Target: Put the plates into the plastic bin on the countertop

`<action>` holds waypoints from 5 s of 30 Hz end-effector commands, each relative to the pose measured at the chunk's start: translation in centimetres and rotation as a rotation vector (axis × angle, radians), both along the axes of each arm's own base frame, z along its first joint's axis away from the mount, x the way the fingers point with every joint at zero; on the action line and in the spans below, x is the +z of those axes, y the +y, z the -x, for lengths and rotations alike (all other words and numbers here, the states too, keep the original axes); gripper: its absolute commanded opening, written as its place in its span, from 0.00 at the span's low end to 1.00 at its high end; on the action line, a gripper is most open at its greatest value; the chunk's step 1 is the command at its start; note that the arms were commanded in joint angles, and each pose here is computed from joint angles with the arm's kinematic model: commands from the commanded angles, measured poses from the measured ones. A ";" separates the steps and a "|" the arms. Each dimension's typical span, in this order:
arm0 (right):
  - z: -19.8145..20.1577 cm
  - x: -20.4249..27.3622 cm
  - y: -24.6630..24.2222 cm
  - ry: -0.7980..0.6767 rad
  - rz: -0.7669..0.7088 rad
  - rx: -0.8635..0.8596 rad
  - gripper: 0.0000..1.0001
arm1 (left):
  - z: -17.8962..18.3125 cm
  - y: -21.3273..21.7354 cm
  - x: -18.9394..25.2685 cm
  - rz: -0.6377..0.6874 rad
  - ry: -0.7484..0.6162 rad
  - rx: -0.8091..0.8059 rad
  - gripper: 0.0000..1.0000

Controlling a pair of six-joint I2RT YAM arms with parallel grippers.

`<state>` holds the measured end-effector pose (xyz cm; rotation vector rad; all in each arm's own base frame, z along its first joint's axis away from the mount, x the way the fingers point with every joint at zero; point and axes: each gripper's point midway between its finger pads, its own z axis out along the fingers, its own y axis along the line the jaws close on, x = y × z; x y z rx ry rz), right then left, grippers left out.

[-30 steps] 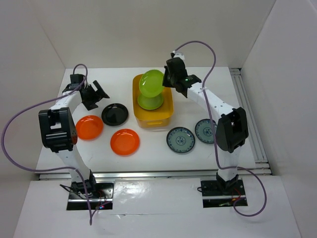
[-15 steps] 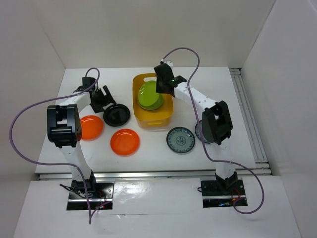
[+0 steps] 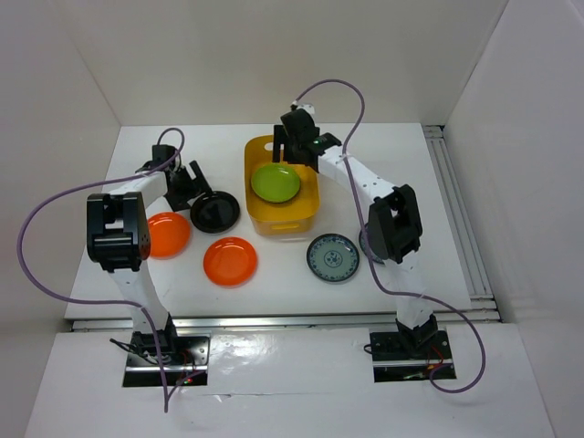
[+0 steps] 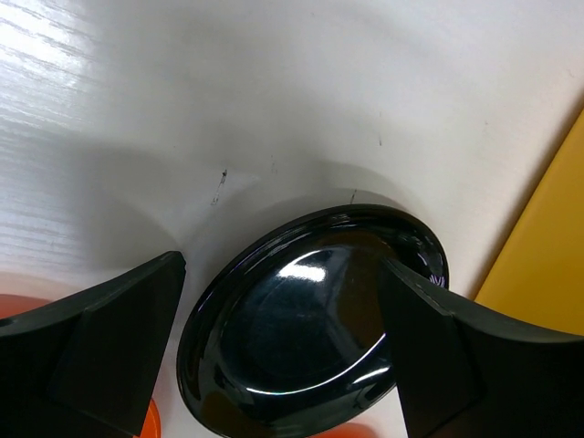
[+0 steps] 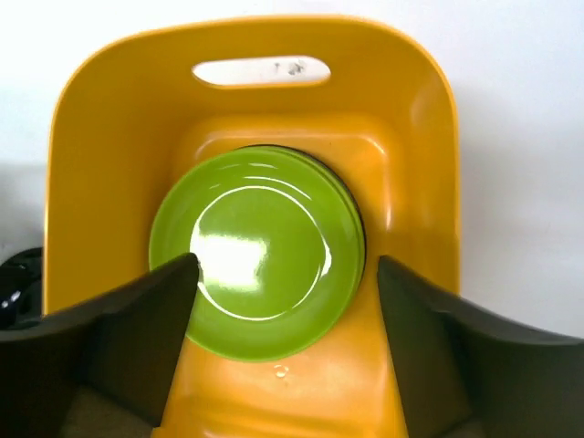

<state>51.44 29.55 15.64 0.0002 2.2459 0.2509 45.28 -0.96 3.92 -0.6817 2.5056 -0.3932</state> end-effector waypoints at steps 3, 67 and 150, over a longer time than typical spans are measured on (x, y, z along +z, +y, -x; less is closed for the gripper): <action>-0.8 3.7 1.5 -0.064 -0.044 0.044 1.00 | 0.3 0.7 1.4 -0.048 -0.046 -0.027 0.99; 3.7 18.6 -10.7 -0.258 -0.239 -0.088 1.00 | 0.5 -8.1 28.0 0.012 -0.569 -0.104 0.00; 27.5 -4.4 -16.0 0.294 -0.295 -0.194 0.91 | 8.4 -11.9 32.2 -0.031 -0.563 -0.139 1.00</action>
